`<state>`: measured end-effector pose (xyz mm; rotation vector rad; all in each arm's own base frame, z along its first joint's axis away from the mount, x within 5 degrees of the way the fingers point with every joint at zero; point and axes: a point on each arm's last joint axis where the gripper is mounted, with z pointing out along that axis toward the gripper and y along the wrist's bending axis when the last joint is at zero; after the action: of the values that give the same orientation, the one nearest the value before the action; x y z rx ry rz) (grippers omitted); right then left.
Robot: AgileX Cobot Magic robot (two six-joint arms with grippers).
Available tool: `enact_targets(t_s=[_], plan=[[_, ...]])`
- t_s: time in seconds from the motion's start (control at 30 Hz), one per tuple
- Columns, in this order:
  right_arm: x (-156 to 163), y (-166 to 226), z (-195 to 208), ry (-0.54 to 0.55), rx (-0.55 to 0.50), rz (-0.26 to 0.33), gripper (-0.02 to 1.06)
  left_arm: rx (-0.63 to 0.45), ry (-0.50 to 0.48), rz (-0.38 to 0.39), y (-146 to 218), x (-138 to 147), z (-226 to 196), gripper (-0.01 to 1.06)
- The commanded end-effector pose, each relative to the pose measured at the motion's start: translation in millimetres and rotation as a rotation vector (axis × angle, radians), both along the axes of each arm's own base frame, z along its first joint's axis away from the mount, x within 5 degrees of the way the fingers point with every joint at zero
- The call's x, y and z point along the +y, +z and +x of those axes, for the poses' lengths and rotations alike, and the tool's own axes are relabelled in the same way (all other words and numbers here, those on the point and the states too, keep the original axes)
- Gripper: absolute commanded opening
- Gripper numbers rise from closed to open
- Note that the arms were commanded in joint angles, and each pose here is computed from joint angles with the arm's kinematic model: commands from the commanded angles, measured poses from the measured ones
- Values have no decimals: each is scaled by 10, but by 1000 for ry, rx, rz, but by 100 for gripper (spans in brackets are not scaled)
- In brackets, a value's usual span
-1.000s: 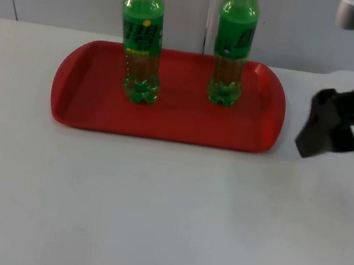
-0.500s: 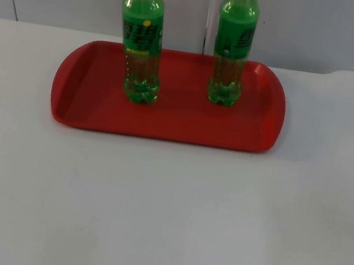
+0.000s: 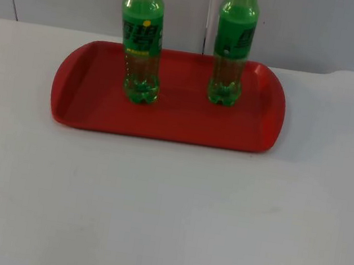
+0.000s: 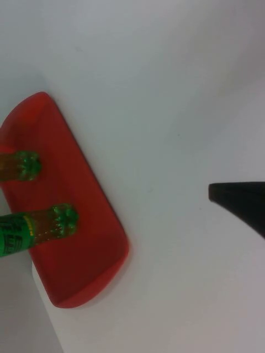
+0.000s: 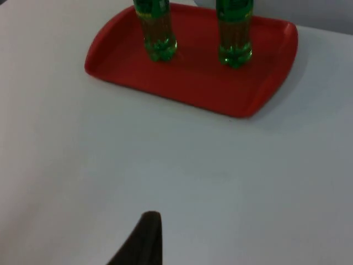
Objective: Place the bottle upright on the tray.
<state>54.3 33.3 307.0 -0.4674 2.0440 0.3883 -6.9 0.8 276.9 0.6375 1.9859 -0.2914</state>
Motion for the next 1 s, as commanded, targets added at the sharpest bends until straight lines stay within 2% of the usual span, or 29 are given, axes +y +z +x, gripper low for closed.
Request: enact_targets(t_s=[0.0, 0.43, 0.6, 0.77, 0.87, 0.97], plan=[[-80, -15, -138, 7, -21, -1, 105, -1, -3, -10, -9, -2, 0, 105], [-375, -116, -642, 6, -112, 42, 105, -1, -3, -10, -9, -2, 0, 105], [-410, -232, -619, -24, -56, -40, 105, -1, -3, -10, -9, -2, 0, 105], [-406, -270, -587, -32, -60, -53, 105, -1, -3, -10, -9, -2, 0, 105], [-442, -268, -568, -61, -81, -91, 105, -2, -4, -12, -7, -3, 1, 105], [-447, -267, -566, -65, -83, -95, 105, -2, -4, -12, -7, -3, 1, 105]])
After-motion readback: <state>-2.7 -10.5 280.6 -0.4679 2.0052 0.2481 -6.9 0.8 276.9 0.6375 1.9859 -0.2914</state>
